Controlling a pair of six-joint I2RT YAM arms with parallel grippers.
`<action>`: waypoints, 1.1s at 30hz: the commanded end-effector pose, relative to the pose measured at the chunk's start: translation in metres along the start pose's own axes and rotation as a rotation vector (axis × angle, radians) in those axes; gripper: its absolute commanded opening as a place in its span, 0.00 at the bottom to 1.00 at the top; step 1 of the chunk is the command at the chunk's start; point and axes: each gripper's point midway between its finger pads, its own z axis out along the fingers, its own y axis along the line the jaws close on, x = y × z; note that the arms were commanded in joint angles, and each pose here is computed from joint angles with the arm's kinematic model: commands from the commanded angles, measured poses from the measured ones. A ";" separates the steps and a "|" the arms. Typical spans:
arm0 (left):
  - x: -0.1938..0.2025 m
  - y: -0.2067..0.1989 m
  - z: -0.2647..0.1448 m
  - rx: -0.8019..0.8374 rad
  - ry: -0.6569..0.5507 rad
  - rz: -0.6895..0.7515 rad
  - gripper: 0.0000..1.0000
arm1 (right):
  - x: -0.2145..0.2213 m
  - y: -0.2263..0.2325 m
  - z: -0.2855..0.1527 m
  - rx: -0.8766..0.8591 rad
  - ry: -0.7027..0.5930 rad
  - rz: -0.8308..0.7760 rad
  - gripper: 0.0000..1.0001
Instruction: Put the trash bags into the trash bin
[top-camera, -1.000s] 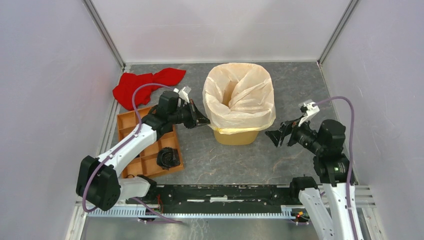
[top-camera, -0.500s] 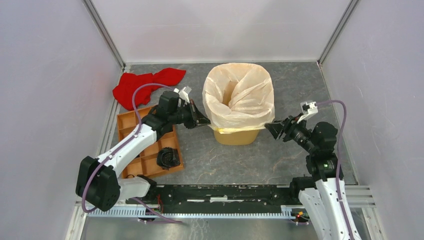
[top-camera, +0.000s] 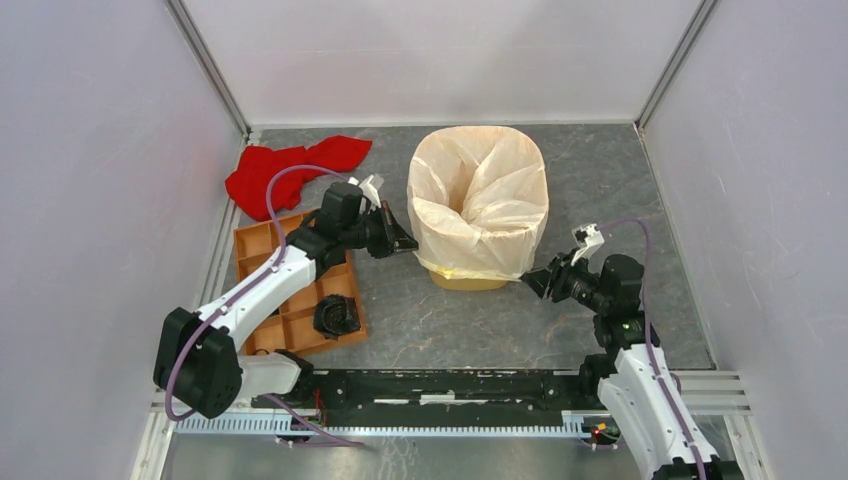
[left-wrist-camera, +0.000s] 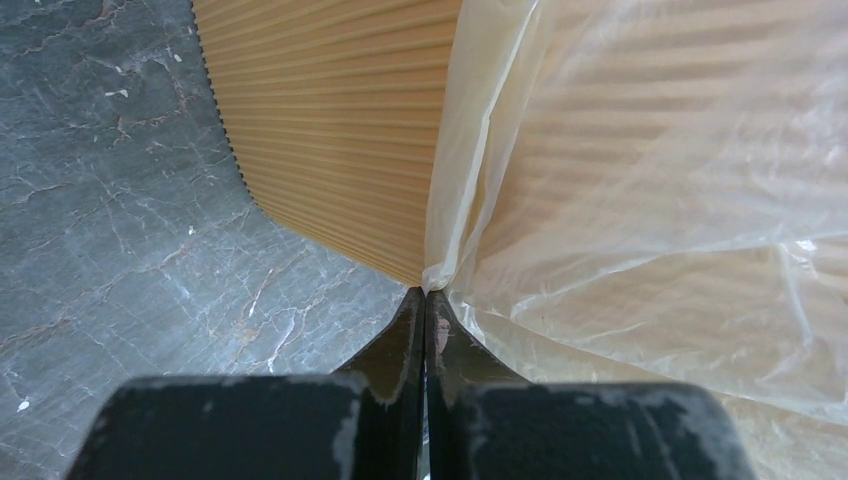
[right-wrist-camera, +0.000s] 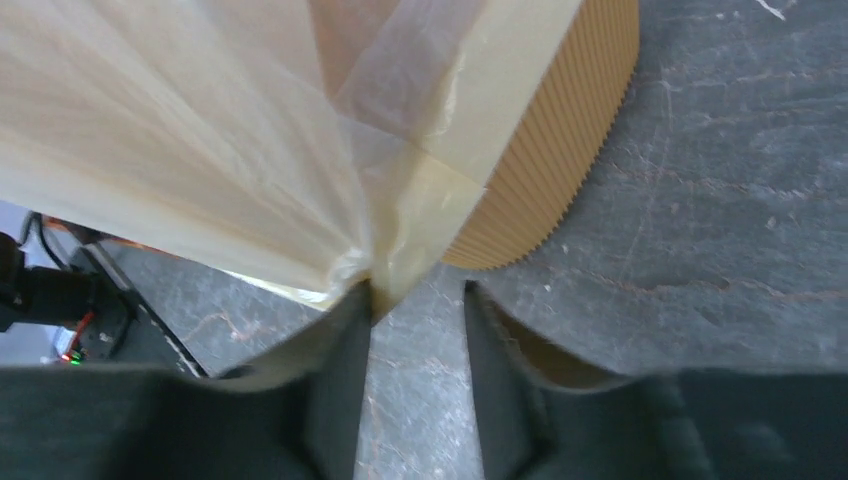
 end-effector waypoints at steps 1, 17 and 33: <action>-0.007 -0.003 -0.004 -0.001 -0.036 0.067 0.02 | -0.015 -0.001 -0.014 0.081 0.025 -0.086 0.59; -0.022 -0.005 -0.027 -0.068 -0.105 0.162 0.39 | -0.201 0.054 -0.056 0.209 -0.174 -0.393 0.95; -0.010 -0.001 -0.035 -0.056 -0.110 0.152 0.53 | -0.197 0.088 0.095 0.324 0.173 -0.602 0.75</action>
